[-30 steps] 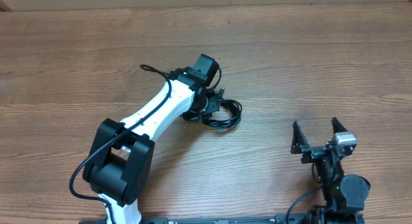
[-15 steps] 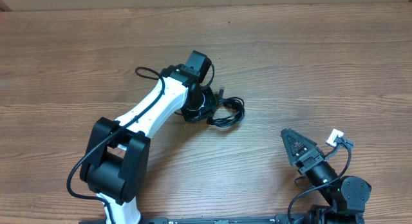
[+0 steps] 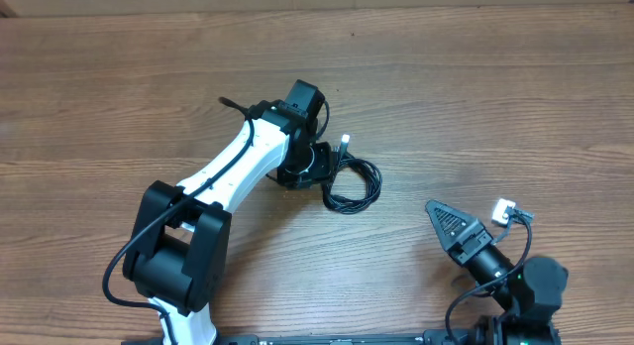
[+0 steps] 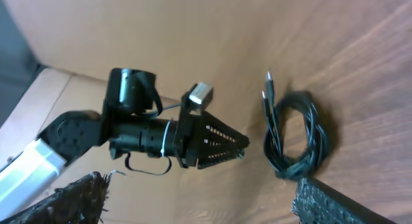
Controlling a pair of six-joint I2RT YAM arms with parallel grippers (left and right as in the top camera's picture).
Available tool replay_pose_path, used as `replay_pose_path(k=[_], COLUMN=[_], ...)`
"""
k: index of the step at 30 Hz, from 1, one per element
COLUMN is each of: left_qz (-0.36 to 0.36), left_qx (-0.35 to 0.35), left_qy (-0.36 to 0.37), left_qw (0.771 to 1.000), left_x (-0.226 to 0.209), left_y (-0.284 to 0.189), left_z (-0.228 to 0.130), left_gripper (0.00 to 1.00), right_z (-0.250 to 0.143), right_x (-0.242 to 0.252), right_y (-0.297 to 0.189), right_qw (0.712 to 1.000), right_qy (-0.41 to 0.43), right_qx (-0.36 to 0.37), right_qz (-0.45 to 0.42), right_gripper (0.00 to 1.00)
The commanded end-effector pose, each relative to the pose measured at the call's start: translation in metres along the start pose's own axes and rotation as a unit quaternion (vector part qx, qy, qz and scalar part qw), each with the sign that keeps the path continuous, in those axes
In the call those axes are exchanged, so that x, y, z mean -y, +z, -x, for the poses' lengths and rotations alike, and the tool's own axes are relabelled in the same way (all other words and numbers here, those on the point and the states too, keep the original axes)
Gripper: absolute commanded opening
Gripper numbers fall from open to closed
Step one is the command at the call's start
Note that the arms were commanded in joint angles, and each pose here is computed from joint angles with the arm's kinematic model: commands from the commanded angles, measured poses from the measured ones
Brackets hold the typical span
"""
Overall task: Untangle cables
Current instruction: 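Move the right gripper toward the coil held by the left gripper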
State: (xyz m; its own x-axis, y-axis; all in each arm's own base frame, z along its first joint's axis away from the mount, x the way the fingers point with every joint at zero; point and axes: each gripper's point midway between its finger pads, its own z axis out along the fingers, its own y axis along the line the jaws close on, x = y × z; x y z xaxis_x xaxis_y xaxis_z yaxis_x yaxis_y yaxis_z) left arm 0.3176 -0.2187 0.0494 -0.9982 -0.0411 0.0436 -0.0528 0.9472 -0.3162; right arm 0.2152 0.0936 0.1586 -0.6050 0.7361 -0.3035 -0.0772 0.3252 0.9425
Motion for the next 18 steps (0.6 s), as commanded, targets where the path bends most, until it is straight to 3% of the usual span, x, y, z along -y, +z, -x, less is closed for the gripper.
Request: replay_pose_path(k=[1,5,7,18], left_qz=[0.028,0.056,0.051,0.042], left_qx=[0.037,0.056,0.063,0.073], left_qy=[0.038,0.047,0.052,0.098], left_qw=[0.998,0.996,0.995,0.992], left_x=[-0.005,-0.013,-0.01,0.003], left_y=[-0.015,-0.008,-0.002,0.01], left_z=[0.011,0.014,0.015,0.012], left_gripper=[0.4,0.38,0.3,0.36], right_z=[0.01,0.019,0.017,0.005], right_x=[-0.017,-0.007,0.007,0.055], right_y=[0.0,0.01,0.015,0.025], right_qw=[1.0,0.998,0.994,0.98], right_qy=[0.008,0.04,0.065,0.097], right_qx=[-0.002,-0.014,-0.026,-0.071], right_qz=[-0.012,-0.055,-0.079,-0.156], right_gripper=[0.92,0.91,0.91,0.92])
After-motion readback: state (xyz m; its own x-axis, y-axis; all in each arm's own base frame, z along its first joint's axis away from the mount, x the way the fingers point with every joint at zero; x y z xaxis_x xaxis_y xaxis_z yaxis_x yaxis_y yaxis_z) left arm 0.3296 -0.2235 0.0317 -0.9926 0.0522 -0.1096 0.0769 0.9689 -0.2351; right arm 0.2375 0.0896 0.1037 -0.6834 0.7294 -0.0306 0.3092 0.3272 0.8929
